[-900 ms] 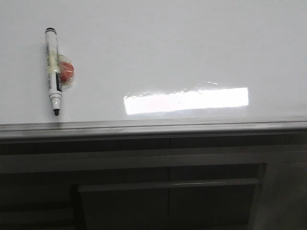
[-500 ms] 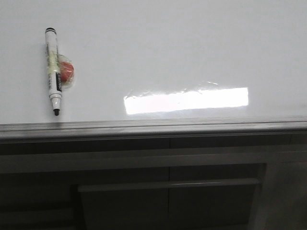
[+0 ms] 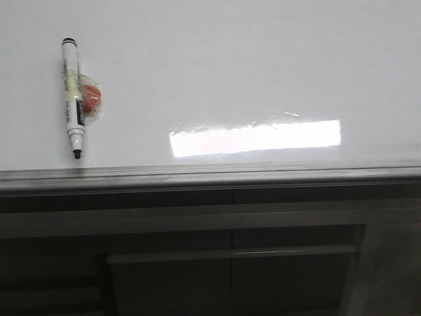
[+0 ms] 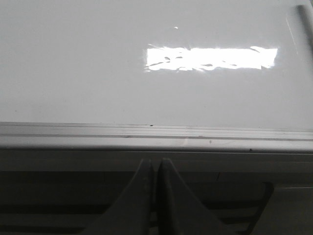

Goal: Write number 0 on whiteboard

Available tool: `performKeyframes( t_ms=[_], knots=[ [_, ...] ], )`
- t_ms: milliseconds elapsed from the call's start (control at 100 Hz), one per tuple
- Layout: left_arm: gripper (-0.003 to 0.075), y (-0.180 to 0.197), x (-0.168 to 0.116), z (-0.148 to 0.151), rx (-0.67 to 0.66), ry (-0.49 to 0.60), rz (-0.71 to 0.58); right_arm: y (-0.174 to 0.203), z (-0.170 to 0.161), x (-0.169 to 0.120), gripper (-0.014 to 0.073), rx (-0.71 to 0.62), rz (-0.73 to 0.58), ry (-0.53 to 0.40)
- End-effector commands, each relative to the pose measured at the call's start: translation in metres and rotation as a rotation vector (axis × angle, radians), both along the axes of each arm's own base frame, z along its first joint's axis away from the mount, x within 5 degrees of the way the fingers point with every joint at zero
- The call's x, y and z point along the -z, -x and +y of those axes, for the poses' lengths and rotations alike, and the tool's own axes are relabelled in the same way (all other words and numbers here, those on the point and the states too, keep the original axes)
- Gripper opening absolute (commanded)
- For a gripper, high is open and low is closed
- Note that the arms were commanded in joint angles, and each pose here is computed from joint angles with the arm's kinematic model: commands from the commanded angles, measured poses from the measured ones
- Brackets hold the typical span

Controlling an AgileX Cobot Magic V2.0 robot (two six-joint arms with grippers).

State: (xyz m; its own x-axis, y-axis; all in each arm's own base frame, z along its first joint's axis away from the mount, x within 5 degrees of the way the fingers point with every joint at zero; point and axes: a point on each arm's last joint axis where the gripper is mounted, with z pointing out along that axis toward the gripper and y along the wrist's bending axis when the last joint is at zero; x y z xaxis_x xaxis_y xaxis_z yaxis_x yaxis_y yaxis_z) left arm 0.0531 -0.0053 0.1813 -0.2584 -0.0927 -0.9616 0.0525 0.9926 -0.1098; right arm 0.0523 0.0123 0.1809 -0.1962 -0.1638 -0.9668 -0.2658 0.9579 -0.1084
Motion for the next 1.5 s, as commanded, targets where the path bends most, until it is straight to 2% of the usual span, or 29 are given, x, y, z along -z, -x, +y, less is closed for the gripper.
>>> performKeyframes(
  t_ms=[0,40,110,120,150,180,230,290,380,430,480,530,590,640,700,790,870,920,990,1020,1110,1160,1220,1310,1390,1490],
  knots=[
    [-0.0020,0.000,0.004,0.001,-0.007,0.000,-0.051,0.000,0.000,-0.001,-0.0057,0.002,-0.049,-0.012],
    [-0.0020,-0.001,0.003,0.000,-0.008,0.022,-0.070,0.000,0.000,-0.003,-0.0057,0.000,-0.069,-0.018],
    [-0.0020,-0.002,-0.005,-0.001,-0.014,0.161,-0.146,-0.001,0.001,-0.012,-0.0057,-0.006,-0.159,-0.060],
    [-0.0020,-0.002,-0.008,-0.002,-0.017,0.232,-0.162,-0.001,0.001,-0.014,-0.0057,-0.008,-0.184,-0.073],
    [-0.0020,-0.002,-0.011,-0.002,-0.025,0.317,-0.193,-0.001,0.002,-0.019,-0.0057,-0.010,-0.228,-0.129],
    [-0.0020,-0.002,-0.015,-0.001,-0.041,0.463,-0.222,-0.001,0.002,-0.024,-0.0058,-0.009,-0.271,-0.178],
    [-0.0020,-0.002,-0.018,0.000,-0.061,0.628,-0.242,0.000,0.001,-0.033,-0.0057,-0.003,-0.351,-0.271],
    [-0.0020,-0.002,-0.021,0.002,-0.088,0.776,-0.265,0.001,-0.002,-0.041,-0.0057,0.013,-0.412,-0.378],
    [-0.0020,-0.002,-0.023,0.004,-0.112,0.916,-0.272,0.003,-0.006,-0.050,-0.0057,0.035,-0.509,-0.470],
    [-0.0020,-0.002,-0.023,0.004,-0.116,0.955,-0.267,0.004,-0.008,-0.053,-0.0057,0.047,-0.536,-0.513],
    [-0.0020,-0.002,-0.024,0.004,-0.115,0.976,-0.269,0.004,-0.011,-0.055,-0.0057,0.067,-0.535,-0.601],
    [-0.0020,-0.001,-0.028,0.002,-0.095,0.957,-0.265,0.005,-0.014,-0.059,-0.0057,0.083,-0.509,-0.713],
    [-0.0020,0.001,-0.038,-0.001,-0.046,0.848,-0.276,0.006,-0.011,-0.066,-0.0057,0.061,-0.473,-0.719],
    [-0.0020,0.003,-0.051,-0.004,0.006,0.699,-0.285,0.007,-0.007,-0.074,-0.0057,0.025,-0.416,-0.661],
    [-0.0020,0.006,-0.073,-0.009,0.072,0.521,-0.282,0.008,0.000,-0.082,-0.0057,-0.017,-0.331,-0.526],
    [-0.0019,0.003,-0.102,-0.015,0.141,0.243,-0.191,0.008,0.005,-0.096,-0.0057,-0.048,-0.212,-0.354],
    [-0.0013,-0.010,-0.120,-0.017,0.185,0.023,-0.043,0.003,0.006,-0.112,-0.0050,-0.049,-0.166,-0.289],
    [0.0017,-0.023,-0.131,-0.018,0.202,-0.045,0.048,-0.002,0.008,-0.121,-0.0023,-0.046,-0.161,-0.281],
    [0.0113,-0.044,-0.137,-0.020,0.221,-0.066,0.169,-0.010,0.009,-0.131,0.0040,-0.040,-0.164,-0.282],
    [0.0178,-0.054,-0.137,-0.022,0.236,-0.055,0.222,-0.015,0.010,-0.133,0.0080,-0.036,-0.160,-0.282],
    [0.0366,-0.076,-0.141,-0.033,0.305,0.000,0.310,-0.025,0.012,-0.139,0.0183,-0.028,-0.161,-0.283],
    [0.0435,-0.085,-0.142,-0.042,0.368,0.024,0.345,-0.031,0.013,-0.137,0.0242,-0.022,-0.147,-0.279],
    [0.0438,-0.094,-0.143,-0.054,0.429,0.071,0.380,-0.036,0.015,-0.135,0.0279,-0.019,-0.123,-0.273],
    [0.0386,-0.104,-0.144,-0.071,0.492,0.120,0.420,-0.041,0.016,-0.131,0.0288,-0.017,-0.084,-0.263],
    [0.0351,-0.112,-0.142,-0.085,0.508,0.153,0.464,-0.043,0.017,-0.130,0.0288,-0.016,-0.069,-0.259],
    [0.0349,-0.122,-0.135,-0.098,0.475,0.159,0.546,-0.046,0.017,-0.129,0.0288,-0.013,-0.063,-0.257]
  ],
)
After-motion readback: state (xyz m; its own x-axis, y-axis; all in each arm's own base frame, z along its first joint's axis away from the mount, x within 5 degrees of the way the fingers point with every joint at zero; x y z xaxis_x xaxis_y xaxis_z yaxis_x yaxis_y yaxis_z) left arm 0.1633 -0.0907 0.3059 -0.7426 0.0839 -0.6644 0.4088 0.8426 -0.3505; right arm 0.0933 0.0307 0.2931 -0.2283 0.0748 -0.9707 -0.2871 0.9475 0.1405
